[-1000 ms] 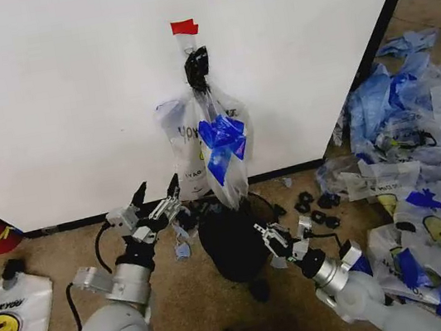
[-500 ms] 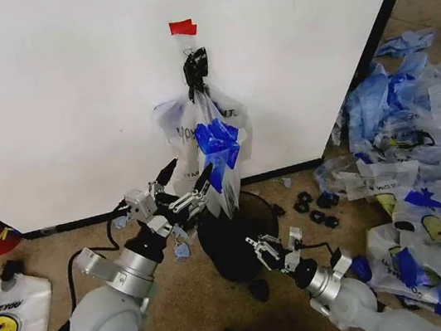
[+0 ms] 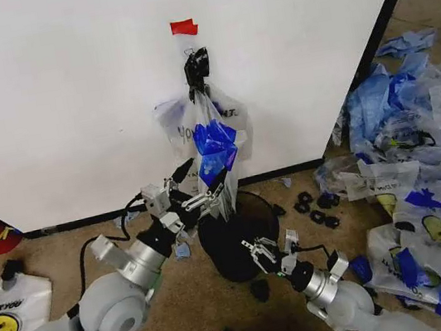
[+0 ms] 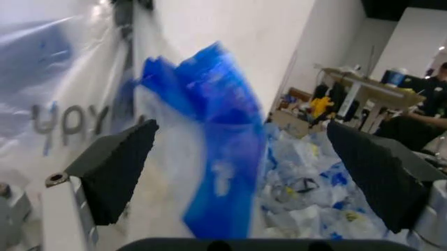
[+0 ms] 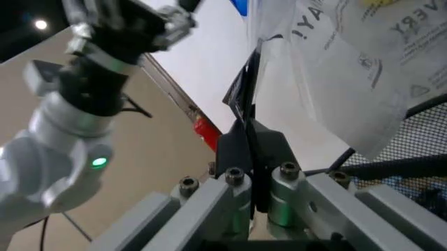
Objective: Pick up the garbage bag from the wall and place it over the trash bin.
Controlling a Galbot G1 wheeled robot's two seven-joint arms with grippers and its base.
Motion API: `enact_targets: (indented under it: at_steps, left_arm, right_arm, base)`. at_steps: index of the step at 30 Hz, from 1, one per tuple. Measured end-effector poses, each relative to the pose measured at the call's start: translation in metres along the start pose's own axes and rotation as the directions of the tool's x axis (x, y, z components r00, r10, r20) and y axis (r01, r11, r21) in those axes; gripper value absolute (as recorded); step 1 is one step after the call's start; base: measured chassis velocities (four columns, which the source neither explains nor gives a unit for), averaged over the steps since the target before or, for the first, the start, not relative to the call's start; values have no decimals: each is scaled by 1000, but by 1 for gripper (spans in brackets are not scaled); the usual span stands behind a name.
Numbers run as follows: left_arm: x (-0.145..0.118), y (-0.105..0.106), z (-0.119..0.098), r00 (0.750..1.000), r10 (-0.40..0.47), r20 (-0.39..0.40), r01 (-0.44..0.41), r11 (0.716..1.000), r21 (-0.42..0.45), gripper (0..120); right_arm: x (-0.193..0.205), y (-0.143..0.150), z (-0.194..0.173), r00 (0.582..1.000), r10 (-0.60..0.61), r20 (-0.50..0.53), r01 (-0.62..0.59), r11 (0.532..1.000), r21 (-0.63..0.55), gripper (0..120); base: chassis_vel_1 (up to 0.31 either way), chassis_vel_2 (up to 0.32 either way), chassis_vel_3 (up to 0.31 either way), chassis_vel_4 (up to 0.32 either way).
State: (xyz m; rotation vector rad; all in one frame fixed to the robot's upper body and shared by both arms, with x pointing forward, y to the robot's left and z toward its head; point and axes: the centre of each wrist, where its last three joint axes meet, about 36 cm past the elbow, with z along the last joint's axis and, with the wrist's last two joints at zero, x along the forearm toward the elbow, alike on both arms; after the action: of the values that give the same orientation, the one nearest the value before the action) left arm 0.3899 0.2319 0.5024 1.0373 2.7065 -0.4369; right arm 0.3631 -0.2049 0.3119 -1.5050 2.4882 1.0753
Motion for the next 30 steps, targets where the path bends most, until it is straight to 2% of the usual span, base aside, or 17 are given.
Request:
enact_targets:
  at_steps: [5, 21, 23, 27, 30]
  left_arm:
    - [-4, 11, 6, 1000, -16, -16, 16, 1000, -4, 97]
    - [-9, 4, 13, 997, 30, -67, -29, 999, 20, 94]
    - [-8, 5, 14, 997, 31, -75, -29, 999, 20, 89]
    - [-7, 7, 14, 996, 31, -86, -30, 999, 16, 71]
    - [-7, 6, 13, 995, 35, -88, -33, 999, 15, 64]
  right_arm:
    - [-2, 0, 2, 1000, 0, 5, 0, 1000, 0, 0]
    - [1, -3, 1, 1000, 12, 0, -12, 1000, 9, 0]
    - [2, -3, 1, 1000, 13, 1, -13, 1000, 11, 0]
    - [2, -3, 1, 1000, 14, 2, -14, 1000, 11, 0]
    - [2, -3, 2, 1000, 14, 2, -14, 1000, 11, 0]
  base:
    - [0, 0, 0, 0]
    - [0, 0, 0, 0]
    - [0, 0, 0, 0]
    - [0, 0, 0, 0]
    - [0, 0, 0, 0]
